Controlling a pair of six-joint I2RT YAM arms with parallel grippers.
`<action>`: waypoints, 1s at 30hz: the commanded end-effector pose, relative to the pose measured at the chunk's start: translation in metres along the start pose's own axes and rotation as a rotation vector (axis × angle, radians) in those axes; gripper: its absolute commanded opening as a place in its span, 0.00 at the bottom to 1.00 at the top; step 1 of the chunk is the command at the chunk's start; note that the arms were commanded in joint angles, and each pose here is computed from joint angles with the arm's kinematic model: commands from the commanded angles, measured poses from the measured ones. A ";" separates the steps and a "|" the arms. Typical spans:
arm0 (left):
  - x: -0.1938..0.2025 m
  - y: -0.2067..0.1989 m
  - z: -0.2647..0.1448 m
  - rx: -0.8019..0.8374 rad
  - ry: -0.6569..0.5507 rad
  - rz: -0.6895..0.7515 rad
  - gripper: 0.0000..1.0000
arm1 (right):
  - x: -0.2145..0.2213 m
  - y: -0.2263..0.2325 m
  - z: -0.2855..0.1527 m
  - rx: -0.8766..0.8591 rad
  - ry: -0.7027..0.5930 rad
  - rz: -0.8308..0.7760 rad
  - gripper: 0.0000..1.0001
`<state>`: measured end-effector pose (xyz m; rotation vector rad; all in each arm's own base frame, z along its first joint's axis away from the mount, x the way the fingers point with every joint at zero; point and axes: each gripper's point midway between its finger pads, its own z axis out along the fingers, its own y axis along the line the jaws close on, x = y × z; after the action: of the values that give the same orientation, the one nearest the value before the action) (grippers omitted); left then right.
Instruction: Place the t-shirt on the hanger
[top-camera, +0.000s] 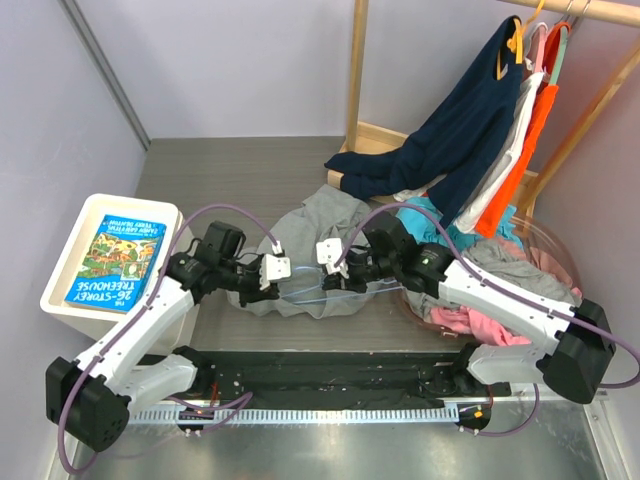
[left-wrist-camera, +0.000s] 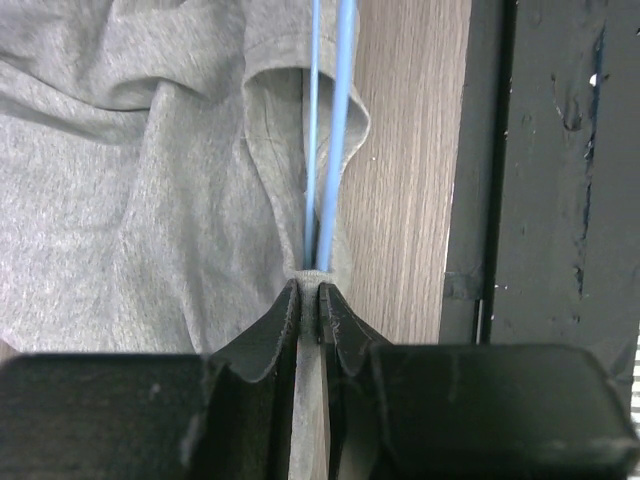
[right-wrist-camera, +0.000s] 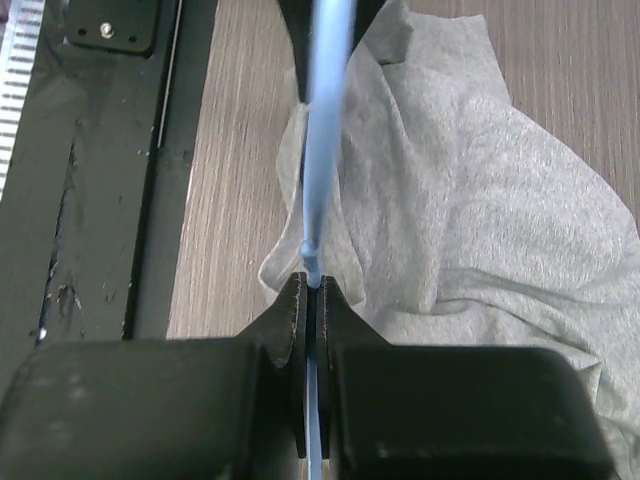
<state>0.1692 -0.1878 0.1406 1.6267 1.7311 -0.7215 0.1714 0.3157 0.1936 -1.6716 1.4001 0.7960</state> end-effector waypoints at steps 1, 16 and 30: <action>-0.032 0.003 -0.004 0.004 -0.095 0.031 0.13 | -0.032 -0.017 0.012 0.033 -0.137 -0.027 0.01; -0.032 0.005 -0.007 -0.021 -0.084 0.003 0.18 | -0.039 -0.020 0.019 0.039 -0.198 -0.012 0.01; 0.042 -0.006 -0.027 -0.033 0.085 0.046 0.62 | -0.020 -0.008 0.020 0.023 -0.172 0.002 0.01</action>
<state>0.1733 -0.1497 0.1465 1.5778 1.7603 -0.5985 0.1786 0.3386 0.1834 -1.5669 1.3792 0.8860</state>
